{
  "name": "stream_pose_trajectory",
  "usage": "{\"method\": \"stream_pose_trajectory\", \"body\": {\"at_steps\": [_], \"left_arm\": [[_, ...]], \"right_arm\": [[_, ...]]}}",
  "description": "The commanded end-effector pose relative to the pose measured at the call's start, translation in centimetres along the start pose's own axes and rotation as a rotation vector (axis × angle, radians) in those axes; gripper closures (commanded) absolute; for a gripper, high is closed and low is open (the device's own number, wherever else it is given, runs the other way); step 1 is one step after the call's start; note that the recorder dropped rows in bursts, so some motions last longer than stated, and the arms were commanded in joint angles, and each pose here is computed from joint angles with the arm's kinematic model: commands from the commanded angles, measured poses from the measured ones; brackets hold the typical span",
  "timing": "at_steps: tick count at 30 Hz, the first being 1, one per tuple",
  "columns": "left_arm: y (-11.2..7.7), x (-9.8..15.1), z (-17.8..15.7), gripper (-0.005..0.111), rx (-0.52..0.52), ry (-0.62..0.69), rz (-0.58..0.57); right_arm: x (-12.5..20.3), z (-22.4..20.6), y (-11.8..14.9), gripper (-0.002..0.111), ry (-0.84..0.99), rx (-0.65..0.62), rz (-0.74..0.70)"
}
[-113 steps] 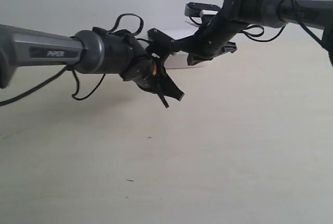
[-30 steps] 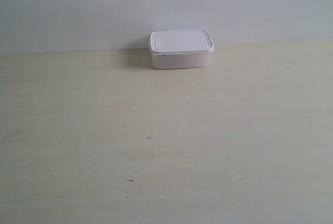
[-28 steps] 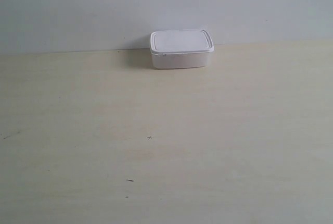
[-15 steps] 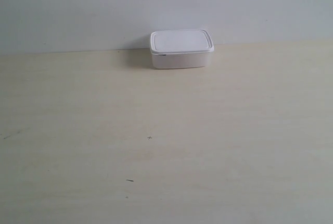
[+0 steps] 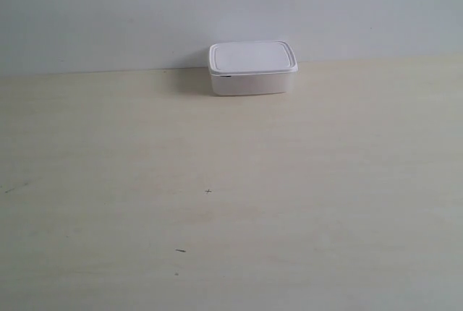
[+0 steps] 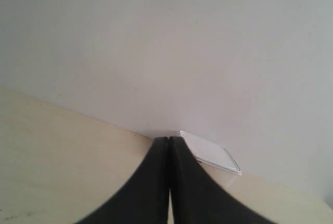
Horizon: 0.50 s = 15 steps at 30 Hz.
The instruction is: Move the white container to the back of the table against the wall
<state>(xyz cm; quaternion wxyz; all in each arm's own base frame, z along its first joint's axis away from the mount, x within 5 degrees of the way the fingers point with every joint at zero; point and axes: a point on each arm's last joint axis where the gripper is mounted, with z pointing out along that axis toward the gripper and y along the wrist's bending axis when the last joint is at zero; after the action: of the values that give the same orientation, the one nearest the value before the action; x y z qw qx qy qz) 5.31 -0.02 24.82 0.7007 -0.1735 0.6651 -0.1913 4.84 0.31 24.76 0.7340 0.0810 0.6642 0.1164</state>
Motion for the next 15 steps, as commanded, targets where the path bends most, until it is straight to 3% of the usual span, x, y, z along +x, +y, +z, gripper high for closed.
{"method": "stream_pose_trajectory", "body": {"at_steps": [1, 3, 15], "left_arm": [[0.4, 0.8, 0.1, 0.107, -0.014, 0.025, -0.011], [0.7, 1.2, 0.1, 0.107, -0.022, 0.039, -0.011], [2.4, 4.2, 0.2, 0.107, -0.062, 0.108, -0.010]], "right_arm": [[0.9, 0.1, -0.5, 0.108, 0.015, 0.029, -0.183], [1.3, 0.2, -0.7, 0.108, 0.027, 0.038, -0.260], [4.3, 0.3, -1.6, 0.108, 0.133, 0.053, -0.252]]}}
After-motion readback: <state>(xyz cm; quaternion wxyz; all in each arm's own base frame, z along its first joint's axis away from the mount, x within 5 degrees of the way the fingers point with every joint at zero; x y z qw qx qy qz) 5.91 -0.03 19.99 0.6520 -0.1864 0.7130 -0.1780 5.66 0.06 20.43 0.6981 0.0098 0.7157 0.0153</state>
